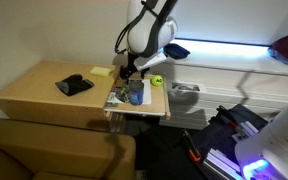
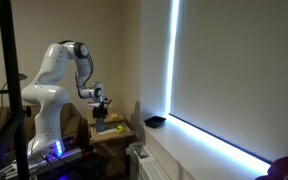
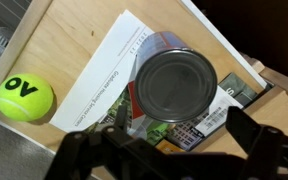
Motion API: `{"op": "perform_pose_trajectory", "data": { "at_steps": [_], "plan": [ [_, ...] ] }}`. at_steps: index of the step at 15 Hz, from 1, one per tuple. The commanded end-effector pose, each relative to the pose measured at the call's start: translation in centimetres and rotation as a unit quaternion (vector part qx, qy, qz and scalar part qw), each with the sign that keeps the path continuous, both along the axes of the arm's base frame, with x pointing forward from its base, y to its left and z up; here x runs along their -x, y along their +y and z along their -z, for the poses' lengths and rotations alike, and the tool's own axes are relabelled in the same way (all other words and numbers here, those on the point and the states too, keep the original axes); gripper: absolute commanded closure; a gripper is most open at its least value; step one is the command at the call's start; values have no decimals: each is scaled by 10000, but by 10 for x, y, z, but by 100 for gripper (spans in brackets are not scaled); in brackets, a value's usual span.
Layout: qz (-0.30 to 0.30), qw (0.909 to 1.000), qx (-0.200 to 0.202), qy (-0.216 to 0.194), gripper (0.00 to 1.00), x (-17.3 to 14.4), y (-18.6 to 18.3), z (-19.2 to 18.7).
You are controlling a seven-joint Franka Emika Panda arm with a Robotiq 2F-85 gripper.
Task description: Pick up the can from the flat drawer and put it in the black tray on the right
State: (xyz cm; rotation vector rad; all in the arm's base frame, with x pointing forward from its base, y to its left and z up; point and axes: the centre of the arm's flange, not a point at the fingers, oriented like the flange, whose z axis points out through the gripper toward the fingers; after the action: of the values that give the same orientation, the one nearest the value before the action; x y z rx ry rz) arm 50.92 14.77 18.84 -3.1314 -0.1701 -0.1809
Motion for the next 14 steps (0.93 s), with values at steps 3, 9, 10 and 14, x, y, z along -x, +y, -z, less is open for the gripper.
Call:
{"op": "perform_pose_trajectory", "data": {
  "at_steps": [3,9,10,14],
  "plan": [
    [9,10000,12,12,0,1,0,1],
    [51,9997,80,224,0,3,-4,23],
    [53,9995,84,297,0,4,-4,29],
    [38,9996,73,252,0,7,-4,28]
  ]
}}
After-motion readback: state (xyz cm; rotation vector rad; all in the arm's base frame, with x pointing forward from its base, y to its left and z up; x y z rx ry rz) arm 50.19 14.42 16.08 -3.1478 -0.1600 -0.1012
